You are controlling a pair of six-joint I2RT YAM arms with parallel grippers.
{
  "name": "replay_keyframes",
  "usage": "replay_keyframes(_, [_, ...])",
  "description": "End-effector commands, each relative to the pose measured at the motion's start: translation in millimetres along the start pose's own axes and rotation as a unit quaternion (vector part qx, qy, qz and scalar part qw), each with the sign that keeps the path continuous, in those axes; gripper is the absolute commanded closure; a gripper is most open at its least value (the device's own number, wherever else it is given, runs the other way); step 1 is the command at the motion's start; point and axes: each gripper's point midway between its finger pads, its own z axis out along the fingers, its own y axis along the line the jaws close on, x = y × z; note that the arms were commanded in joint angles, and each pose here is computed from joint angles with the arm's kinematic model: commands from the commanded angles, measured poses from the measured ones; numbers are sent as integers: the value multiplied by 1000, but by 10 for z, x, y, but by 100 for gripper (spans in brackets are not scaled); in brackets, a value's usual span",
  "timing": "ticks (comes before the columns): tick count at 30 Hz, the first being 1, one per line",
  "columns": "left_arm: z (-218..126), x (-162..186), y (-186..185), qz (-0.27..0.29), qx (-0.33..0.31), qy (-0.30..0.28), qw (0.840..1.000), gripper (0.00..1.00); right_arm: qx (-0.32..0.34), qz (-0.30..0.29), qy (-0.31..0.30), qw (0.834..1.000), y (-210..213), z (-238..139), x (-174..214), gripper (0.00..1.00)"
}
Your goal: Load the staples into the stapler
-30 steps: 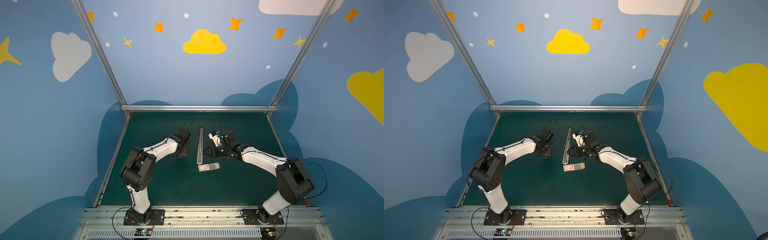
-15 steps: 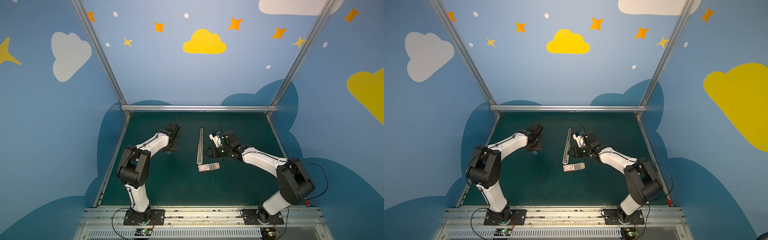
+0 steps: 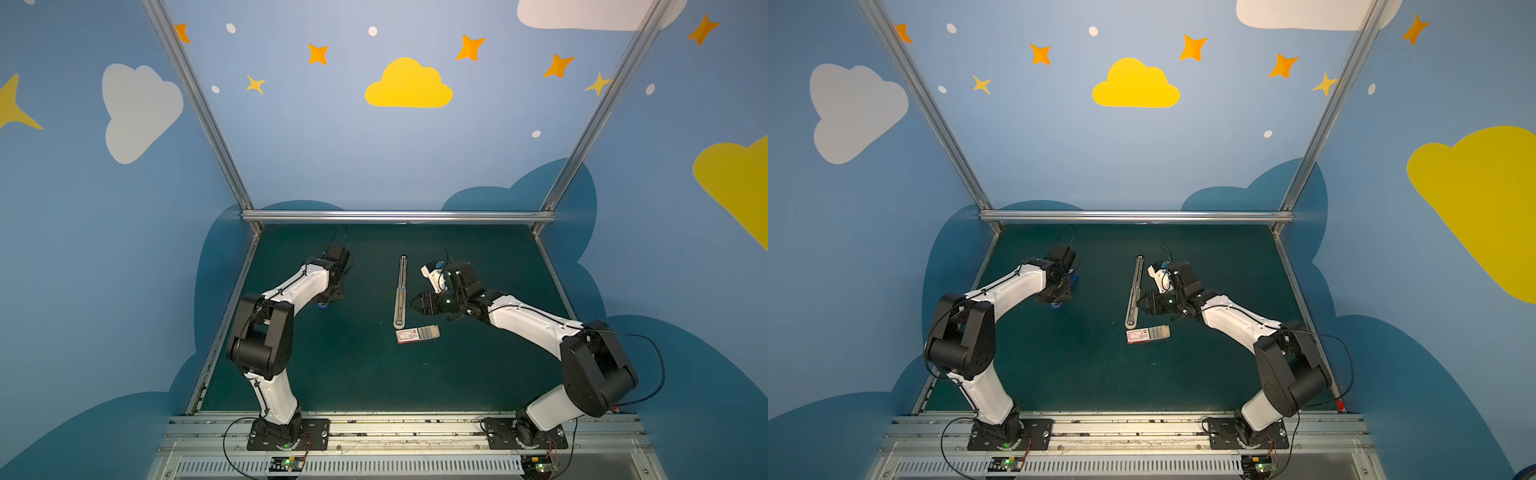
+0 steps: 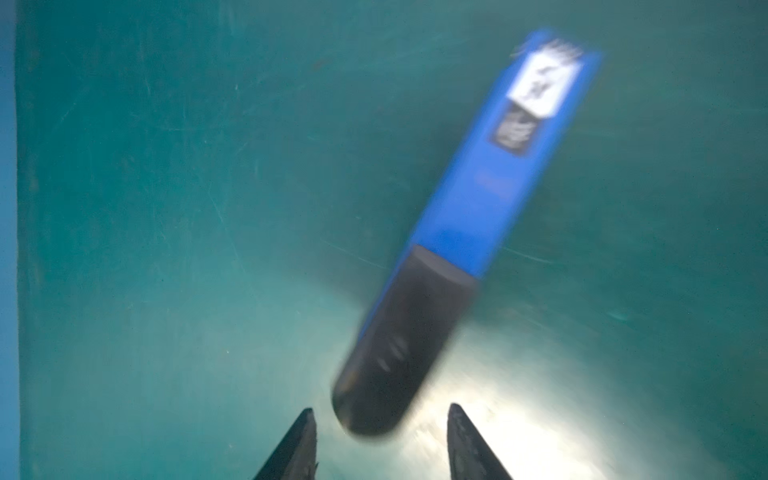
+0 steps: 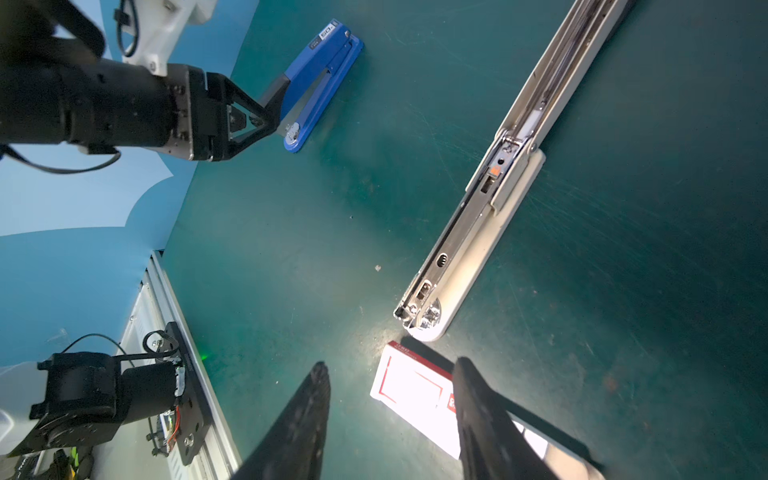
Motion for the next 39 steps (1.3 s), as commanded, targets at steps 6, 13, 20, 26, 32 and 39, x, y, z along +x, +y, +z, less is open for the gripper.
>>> replay_keyframes(6, [-483, 225, -452, -17, 127, -38, 991, 45, 13, 15, 2, 1000, 22, -268, 127, 50])
replay_keyframes(13, [-622, 647, -1081, -6, 210, -50, 977, 43, 53, 41, 18, 998, -121, -484, 293, 49])
replay_keyframes(20, [-659, 861, -1512, 25, 224, -62, 972, 39, 74, 64, 31, 995, -277, -584, 519, 46])
replay_keyframes(26, [-637, 913, -1813, 55, 226, -58, 971, 38, 75, 82, 38, 993, -347, -547, 649, 46])
replay_keyframes(32, [-613, 906, -2038, 77, 230, -55, 969, 37, 77, 89, 39, 992, -387, -531, 724, 46])
replay_keyframes(39, [-483, 840, -2129, 99, 188, -50, 976, 38, 76, 95, 36, 992, -402, -526, 754, 46])
